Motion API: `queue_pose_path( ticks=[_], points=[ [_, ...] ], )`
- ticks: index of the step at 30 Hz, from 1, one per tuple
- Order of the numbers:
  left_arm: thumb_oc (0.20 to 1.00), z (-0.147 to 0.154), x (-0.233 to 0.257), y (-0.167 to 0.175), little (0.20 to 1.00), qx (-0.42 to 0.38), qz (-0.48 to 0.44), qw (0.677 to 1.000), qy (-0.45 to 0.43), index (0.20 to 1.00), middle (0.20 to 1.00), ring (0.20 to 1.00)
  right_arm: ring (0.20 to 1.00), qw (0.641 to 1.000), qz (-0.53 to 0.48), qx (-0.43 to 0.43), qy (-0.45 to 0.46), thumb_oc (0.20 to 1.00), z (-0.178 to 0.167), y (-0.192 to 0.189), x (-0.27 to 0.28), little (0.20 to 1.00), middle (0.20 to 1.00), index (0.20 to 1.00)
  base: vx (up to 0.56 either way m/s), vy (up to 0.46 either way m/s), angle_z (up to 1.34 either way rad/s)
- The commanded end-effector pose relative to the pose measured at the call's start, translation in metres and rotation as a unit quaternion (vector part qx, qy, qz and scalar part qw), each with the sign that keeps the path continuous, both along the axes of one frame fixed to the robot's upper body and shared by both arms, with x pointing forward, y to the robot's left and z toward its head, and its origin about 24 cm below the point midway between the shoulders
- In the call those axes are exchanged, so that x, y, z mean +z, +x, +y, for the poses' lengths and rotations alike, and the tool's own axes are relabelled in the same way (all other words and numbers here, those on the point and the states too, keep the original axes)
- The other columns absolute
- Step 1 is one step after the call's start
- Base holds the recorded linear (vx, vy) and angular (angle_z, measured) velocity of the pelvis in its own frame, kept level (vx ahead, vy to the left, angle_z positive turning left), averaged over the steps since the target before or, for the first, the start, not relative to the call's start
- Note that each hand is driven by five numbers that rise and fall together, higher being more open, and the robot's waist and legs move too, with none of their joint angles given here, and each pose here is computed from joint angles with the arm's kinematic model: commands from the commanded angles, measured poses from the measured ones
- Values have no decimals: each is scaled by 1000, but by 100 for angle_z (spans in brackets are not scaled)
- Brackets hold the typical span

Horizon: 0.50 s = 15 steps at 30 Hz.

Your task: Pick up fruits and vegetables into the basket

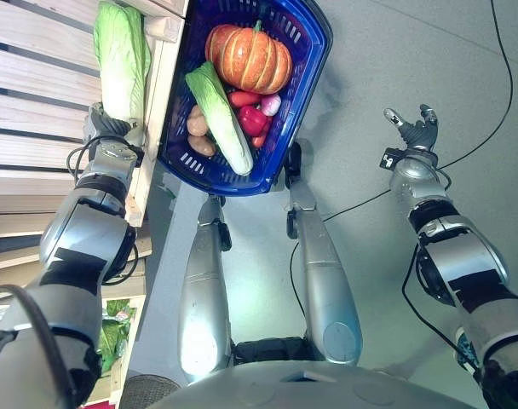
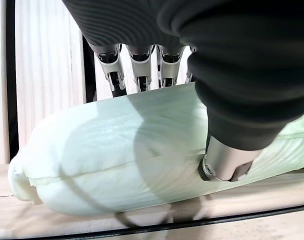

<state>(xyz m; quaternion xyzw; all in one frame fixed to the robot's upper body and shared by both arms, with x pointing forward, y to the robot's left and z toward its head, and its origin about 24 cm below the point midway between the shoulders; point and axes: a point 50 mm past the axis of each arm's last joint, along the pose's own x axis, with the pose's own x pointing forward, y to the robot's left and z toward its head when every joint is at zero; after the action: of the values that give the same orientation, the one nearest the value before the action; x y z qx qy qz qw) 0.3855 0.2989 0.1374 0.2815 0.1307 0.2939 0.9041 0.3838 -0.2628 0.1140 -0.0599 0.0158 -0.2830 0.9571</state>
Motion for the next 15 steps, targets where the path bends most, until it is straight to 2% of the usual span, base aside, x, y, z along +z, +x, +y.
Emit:
queue_pose_path(
  ticks=[1, 5, 9, 15],
  points=[
    [200, -6, -24, -4, 200, -15, 27, 997, -69, 200, 200, 200, 1000, 1000, -6, -3, 6, 1000, 5, -3, -8, 1000, 1000, 1000, 0, 0, 0],
    [200, -8, -24, -3, 200, -17, -13, 994, -109, 200, 200, 200, 1000, 1000, -16, 8, 8, 1000, 8, -2, -6, 1000, 1000, 1000, 0, 0, 0],
    [200, -7, -15, -3, 200, -10, -117, 984, -134, 200, 200, 200, 1000, 998, -46, 48, 18, 1000, 20, 0, -3, 1000, 1000, 1000, 0, -23, 0],
    [200, -16, 4, -6, 200, -27, -244, 964, -98, 200, 200, 200, 1000, 988, -97, 112, 48, 1000, 35, -3, 1, 1000, 1000, 1000, 0, 0, 0]
  ],
)
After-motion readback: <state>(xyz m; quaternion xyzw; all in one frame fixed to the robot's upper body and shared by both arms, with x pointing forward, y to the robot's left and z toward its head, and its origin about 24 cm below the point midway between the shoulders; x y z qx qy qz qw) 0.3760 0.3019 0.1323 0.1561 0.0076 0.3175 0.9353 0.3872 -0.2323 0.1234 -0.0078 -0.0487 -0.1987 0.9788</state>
